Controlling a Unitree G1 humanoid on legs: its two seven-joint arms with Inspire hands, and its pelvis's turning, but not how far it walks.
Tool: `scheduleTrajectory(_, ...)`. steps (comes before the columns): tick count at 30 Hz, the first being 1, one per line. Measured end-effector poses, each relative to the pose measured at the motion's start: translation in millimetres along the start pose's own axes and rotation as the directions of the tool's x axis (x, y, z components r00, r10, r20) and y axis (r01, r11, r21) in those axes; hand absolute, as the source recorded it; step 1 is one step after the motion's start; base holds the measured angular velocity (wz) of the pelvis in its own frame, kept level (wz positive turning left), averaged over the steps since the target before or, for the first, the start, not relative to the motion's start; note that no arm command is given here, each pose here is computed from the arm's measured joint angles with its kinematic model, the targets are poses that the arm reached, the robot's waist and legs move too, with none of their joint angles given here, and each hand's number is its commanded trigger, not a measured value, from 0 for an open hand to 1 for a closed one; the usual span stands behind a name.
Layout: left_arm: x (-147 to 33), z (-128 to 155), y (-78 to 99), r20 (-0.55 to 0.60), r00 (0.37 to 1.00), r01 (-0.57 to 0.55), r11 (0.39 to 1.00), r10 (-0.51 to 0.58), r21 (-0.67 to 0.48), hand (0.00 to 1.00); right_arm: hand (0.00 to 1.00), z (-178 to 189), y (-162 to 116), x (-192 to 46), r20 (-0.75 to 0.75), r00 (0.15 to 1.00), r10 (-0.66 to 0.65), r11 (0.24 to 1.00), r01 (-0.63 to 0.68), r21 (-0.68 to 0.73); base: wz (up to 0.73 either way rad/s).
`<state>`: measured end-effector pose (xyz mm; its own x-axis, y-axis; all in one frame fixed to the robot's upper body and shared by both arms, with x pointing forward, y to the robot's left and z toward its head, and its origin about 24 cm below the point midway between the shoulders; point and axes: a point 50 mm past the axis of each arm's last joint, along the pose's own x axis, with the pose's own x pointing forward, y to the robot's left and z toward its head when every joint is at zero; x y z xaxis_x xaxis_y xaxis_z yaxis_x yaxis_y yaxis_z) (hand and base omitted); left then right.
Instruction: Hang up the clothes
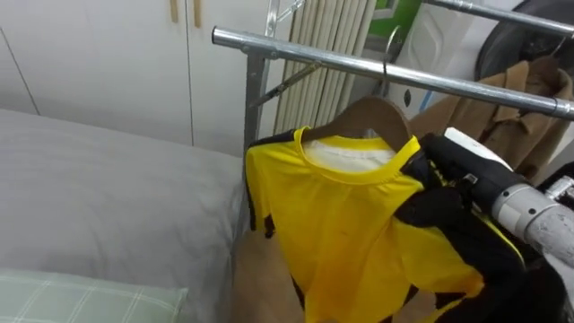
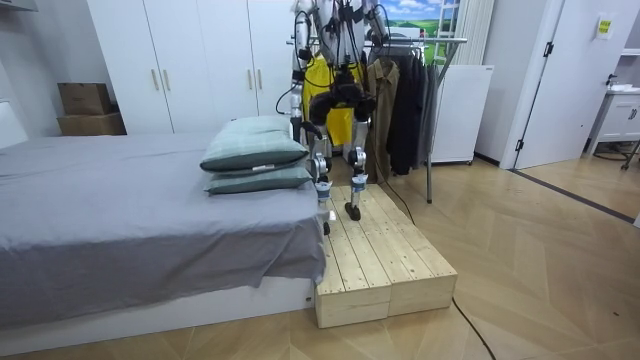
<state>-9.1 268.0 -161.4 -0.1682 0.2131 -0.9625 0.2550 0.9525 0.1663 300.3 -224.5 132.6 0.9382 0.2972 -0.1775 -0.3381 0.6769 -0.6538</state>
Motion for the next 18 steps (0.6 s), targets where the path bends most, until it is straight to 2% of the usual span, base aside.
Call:
scheduleTrajectory(13,-0.9,5,2.9,0.037,0.999,-0.01,1.0,0.01,0.005,0.0,1.0,-16,-3,12,-0.005,0.997,0.072,0.989,-0.07,0.131,0.07)
scheduleTrajectory(18,-1.0,5,3.2,0.039,0.999,-0.011,1.0,0.011,0.004,0.0,1.0,-15,-7,14,0.0,0.997,0.071,0.989,-0.07,0.132,0.05)
